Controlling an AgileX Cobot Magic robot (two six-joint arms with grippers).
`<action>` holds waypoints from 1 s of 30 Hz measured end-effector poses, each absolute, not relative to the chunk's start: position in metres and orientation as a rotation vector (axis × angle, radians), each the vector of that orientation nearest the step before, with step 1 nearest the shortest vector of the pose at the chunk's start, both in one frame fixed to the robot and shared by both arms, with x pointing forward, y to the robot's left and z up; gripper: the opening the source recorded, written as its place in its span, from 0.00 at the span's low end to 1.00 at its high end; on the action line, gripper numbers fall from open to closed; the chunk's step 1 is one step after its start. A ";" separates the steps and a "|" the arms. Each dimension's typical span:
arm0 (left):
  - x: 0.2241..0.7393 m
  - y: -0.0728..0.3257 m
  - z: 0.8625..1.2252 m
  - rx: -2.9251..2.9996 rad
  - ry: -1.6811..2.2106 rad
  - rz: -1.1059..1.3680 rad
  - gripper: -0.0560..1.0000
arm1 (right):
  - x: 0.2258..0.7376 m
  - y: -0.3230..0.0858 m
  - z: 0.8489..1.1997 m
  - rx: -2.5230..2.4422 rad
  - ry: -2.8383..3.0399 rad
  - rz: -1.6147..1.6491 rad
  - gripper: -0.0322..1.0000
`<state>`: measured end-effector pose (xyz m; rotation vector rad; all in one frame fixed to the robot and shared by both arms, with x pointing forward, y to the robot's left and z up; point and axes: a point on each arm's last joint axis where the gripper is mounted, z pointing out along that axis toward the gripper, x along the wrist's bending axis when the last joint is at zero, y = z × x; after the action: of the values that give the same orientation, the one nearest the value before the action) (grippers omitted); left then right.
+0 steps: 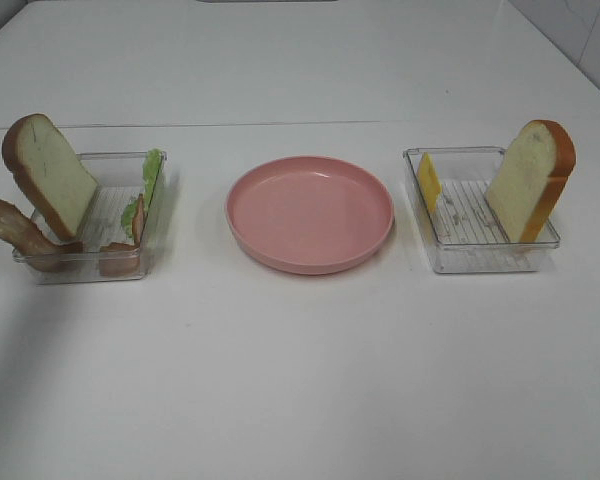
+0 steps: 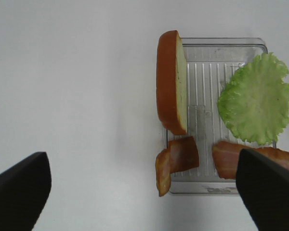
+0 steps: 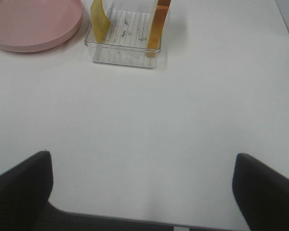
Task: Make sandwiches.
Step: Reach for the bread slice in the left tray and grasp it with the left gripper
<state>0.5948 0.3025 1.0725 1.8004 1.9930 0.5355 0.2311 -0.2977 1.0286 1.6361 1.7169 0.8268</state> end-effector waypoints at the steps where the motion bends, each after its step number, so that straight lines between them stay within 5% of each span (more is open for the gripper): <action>1: 0.595 0.303 1.072 1.800 1.993 0.535 0.96 | 0.231 -0.298 1.029 1.636 1.717 0.827 0.98; 22: 0.696 0.293 0.965 1.869 2.045 0.281 0.95 | 0.231 -0.298 1.029 1.636 1.717 0.827 0.98; 25: 0.697 0.293 0.958 1.873 2.054 0.269 0.88 | 0.231 -0.298 1.029 1.636 1.717 0.827 0.98; 28: 0.699 0.293 0.956 1.865 2.049 0.279 0.74 | 0.231 -0.298 1.029 1.636 1.717 0.827 0.98; 29: 0.699 0.293 0.956 1.857 2.051 0.281 0.61 | 0.231 -0.298 1.029 1.636 1.717 0.827 0.98; 30: 0.699 0.293 0.956 1.857 2.051 0.281 0.61 | 0.231 -0.298 1.029 1.636 1.717 0.827 0.98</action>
<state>0.6994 0.2927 0.9562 1.8571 2.0514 0.2813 0.2311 -0.2977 1.0286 1.6361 1.7169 0.8268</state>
